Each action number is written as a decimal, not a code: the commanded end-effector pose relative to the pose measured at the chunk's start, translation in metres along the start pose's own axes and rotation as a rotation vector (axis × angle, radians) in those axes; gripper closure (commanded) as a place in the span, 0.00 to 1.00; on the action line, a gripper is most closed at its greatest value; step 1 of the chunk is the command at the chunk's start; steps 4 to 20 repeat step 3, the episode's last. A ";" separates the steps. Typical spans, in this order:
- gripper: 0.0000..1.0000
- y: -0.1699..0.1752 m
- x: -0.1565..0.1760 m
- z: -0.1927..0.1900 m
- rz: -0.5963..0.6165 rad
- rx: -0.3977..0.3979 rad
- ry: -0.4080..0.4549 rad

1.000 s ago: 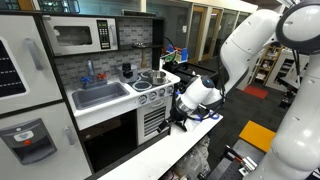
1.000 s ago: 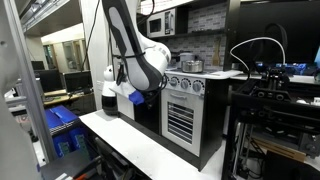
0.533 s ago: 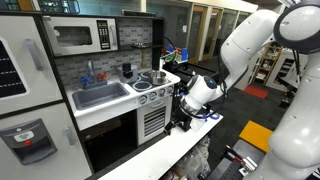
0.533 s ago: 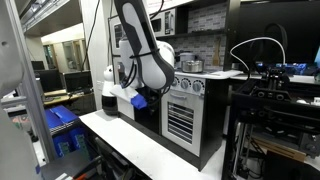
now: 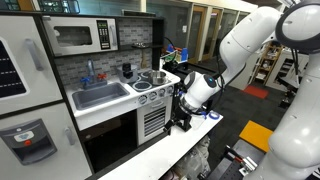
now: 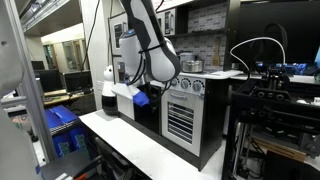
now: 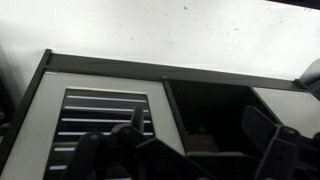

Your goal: Turn the second knob from the right

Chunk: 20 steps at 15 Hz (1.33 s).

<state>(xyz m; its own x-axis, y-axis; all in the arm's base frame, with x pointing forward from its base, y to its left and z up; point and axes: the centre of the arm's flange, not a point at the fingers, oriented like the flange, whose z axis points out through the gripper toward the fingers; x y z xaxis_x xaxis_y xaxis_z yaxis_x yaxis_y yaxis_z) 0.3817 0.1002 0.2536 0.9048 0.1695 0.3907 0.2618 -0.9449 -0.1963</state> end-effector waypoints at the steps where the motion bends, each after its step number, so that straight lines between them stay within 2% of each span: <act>1: 0.00 -0.001 0.002 -0.001 -0.002 -0.001 0.004; 20: 0.00 -0.003 0.005 -0.003 -0.005 -0.002 0.012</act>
